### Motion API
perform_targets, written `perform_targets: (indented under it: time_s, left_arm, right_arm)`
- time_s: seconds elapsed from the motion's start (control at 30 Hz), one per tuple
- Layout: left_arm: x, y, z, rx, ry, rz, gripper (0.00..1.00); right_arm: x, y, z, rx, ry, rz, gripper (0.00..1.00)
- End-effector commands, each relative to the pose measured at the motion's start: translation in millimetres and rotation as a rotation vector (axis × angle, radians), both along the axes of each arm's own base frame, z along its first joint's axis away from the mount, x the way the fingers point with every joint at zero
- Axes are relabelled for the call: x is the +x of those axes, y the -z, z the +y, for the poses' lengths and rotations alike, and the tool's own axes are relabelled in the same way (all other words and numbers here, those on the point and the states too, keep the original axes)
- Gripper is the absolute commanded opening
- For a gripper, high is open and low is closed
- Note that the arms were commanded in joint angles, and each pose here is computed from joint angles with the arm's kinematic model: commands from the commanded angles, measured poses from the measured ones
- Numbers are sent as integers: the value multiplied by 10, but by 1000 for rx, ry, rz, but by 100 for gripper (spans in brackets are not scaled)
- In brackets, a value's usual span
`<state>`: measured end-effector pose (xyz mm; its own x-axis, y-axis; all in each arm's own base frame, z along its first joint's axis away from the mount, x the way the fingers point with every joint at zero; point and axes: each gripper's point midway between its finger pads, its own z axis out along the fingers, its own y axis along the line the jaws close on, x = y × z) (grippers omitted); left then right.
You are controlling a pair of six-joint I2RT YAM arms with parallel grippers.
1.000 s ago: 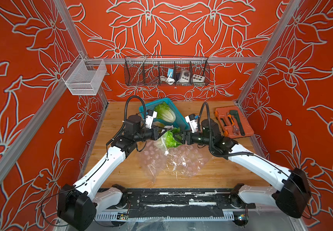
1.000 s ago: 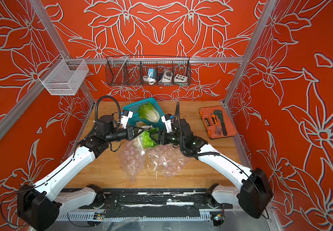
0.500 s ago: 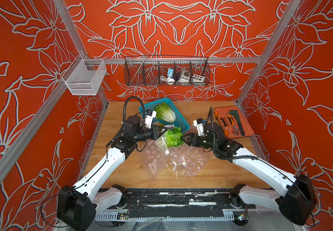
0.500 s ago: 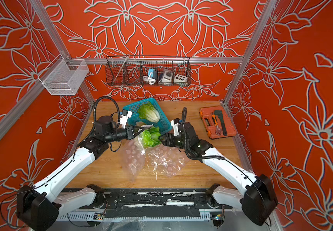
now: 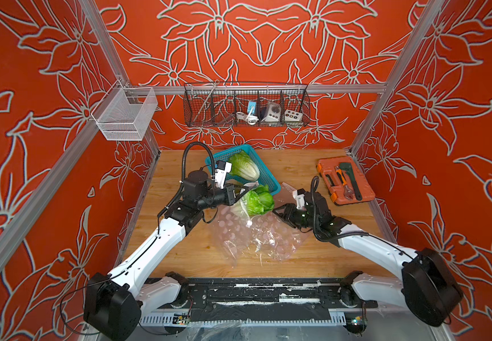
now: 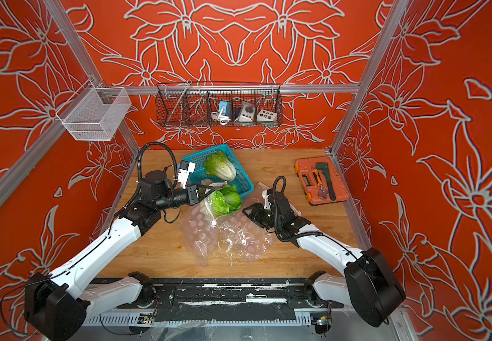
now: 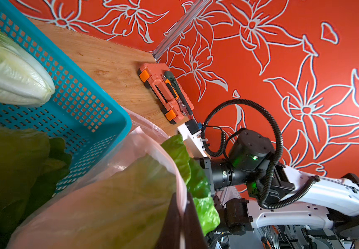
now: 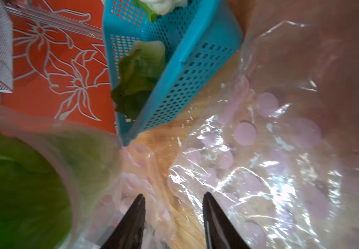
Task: Put the chinese cabbages into a zipper bag and zip it
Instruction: Adjust the zipper food storage bag at the center of the board.
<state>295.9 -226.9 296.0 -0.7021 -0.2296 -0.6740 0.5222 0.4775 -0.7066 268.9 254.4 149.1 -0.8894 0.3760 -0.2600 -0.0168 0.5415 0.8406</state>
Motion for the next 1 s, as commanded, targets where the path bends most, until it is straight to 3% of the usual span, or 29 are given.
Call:
perform_targets:
  time_s: [0.0, 0.33, 0.47, 0.6, 0.97]
  left_arm:
    - [-19, -203, -59, -31, 14, -71, 4]
    - [-12, -140, -132, -15, 26, -65, 5]
    - [28, -128, -116, 1, 6, -75, 5]
    - [59, -141, -122, 5, 4, -81, 5]
    - [55, -123, -141, -10, 11, -69, 5]
  right_arm:
    - [125, -377, 137, 137, 8, -60, 47]
    - [94, -620, 261, 230, -25, -84, 43]
    - [-13, -542, 179, 187, -26, -63, 41]
    - [-126, -303, -11, 51, 2, -16, 41]
    - [-101, -454, 184, 108, -65, -45, 38]
